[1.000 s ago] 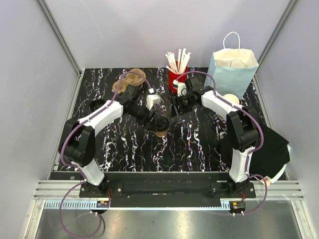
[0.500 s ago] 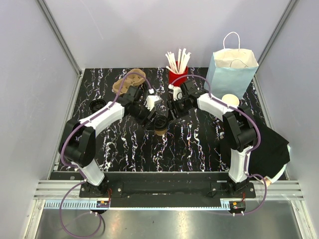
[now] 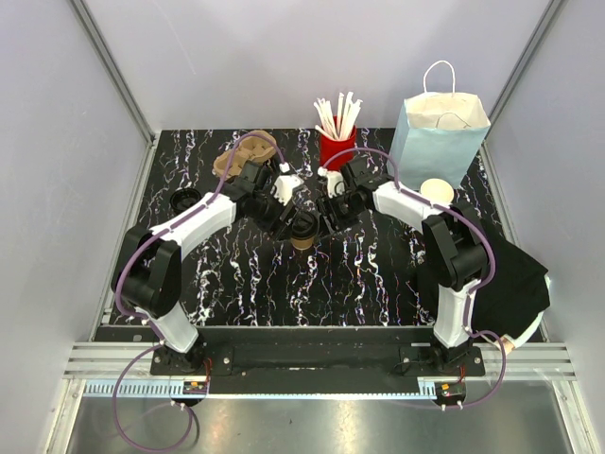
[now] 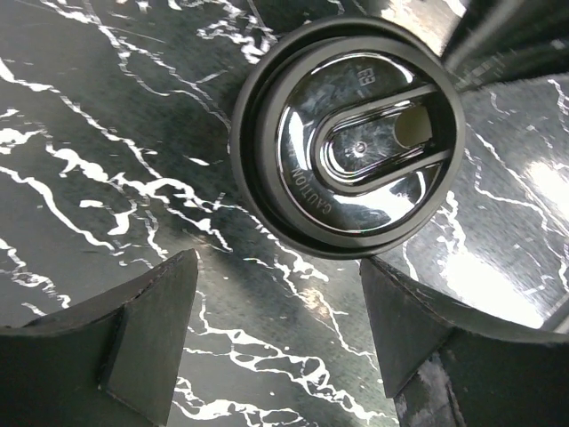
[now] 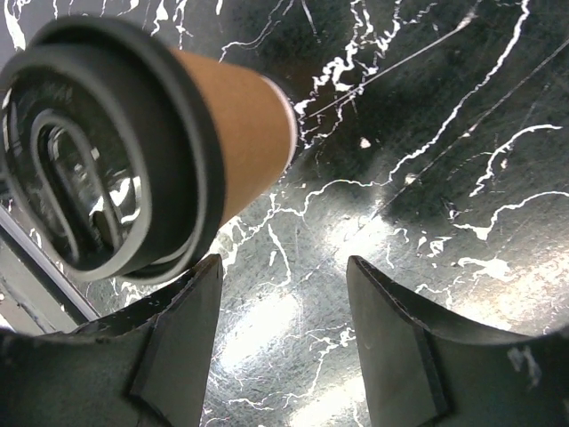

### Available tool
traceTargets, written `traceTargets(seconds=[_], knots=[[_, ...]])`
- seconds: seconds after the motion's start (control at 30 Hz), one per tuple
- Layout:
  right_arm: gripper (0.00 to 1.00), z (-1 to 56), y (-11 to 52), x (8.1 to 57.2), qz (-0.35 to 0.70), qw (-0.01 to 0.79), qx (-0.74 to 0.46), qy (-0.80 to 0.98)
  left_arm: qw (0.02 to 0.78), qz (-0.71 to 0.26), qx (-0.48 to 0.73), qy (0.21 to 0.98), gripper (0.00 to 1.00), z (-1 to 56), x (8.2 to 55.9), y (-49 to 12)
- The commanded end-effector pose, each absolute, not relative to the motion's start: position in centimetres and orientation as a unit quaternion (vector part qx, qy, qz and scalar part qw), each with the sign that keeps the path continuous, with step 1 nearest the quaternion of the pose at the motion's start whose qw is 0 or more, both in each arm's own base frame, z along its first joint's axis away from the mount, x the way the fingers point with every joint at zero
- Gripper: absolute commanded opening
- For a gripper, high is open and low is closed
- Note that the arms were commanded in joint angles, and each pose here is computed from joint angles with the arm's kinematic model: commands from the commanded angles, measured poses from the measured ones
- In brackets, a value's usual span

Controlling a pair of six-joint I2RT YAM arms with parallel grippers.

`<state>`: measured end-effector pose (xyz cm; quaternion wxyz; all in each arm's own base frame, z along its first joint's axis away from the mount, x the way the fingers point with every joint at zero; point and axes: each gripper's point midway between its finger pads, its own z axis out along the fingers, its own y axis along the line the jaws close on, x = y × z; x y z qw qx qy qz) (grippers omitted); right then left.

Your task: Pack the takeout coffee

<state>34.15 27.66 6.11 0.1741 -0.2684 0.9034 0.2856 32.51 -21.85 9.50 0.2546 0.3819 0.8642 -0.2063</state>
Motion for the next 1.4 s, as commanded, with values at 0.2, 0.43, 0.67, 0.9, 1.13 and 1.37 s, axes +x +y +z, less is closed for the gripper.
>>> traceTargets(seconds=[0.2,0.43,0.67,0.9,1.13,1.37], knots=[[0.64,8.5,29.6,33.5,0.288,0.211,-0.315,0.879,0.332,-0.141,0.353,0.863,0.77,12.0,37.7,-21.6],[0.64,8.8,30.4,32.6,0.299,0.206,-0.332,0.871,0.336,-0.104,0.324,0.878,0.77,11.2,40.6,-20.6],[0.66,12.1,29.8,32.5,0.301,0.241,-0.355,0.852,0.351,-0.124,0.298,0.879,0.77,12.3,42.5,-19.6],[0.68,15.1,25.5,37.1,0.237,0.316,-0.306,0.866,0.381,-0.216,0.342,0.831,0.78,16.7,39.2,-21.1],[0.69,13.2,24.6,41.5,0.178,0.335,-0.260,0.888,0.363,-0.231,0.379,0.820,0.78,15.9,36.1,-23.1],[0.69,10.5,25.6,43.7,0.178,0.316,-0.229,0.903,0.345,-0.220,0.403,0.818,0.77,14.4,34.9,-25.1]])
